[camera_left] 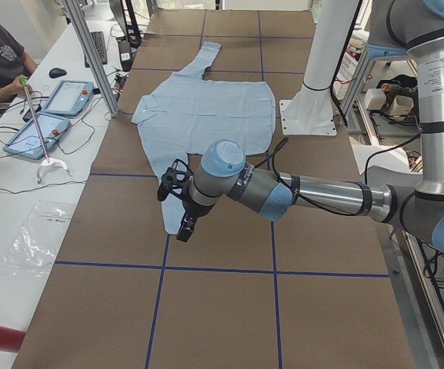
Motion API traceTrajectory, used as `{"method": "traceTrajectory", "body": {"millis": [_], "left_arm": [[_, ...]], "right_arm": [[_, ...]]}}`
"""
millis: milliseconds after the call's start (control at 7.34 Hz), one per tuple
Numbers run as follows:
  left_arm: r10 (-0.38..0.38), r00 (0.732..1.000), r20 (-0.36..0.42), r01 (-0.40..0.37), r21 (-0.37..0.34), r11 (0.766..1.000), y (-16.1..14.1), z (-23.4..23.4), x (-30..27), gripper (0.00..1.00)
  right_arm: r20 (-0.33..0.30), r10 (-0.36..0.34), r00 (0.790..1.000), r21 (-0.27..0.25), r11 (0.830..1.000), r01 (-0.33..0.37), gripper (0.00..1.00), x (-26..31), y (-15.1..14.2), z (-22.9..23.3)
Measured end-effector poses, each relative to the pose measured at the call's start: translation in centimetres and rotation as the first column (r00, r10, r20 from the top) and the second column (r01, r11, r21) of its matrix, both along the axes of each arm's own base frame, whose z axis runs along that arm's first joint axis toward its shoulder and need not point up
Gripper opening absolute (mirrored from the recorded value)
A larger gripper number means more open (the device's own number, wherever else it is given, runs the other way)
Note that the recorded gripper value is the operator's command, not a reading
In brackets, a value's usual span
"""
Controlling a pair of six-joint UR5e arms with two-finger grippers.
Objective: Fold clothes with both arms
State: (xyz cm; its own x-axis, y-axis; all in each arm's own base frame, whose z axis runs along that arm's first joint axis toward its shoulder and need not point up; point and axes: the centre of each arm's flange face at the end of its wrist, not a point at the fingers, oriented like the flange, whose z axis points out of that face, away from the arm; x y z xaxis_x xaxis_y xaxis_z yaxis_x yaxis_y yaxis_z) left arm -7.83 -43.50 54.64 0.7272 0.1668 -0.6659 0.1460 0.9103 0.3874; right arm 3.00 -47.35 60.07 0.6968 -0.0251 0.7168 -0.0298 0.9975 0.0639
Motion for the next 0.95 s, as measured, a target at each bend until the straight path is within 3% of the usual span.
{"method": "traceTrajectory", "body": {"millis": [953], "left_arm": [[0.026,1.000,-0.012,-0.026,-0.003,1.000,0.0,-0.2,1.3,1.00]], "right_arm": [[0.006,-0.057,0.998,0.021,0.998,0.056,0.99,-2.8,-0.3,-0.1]]}}
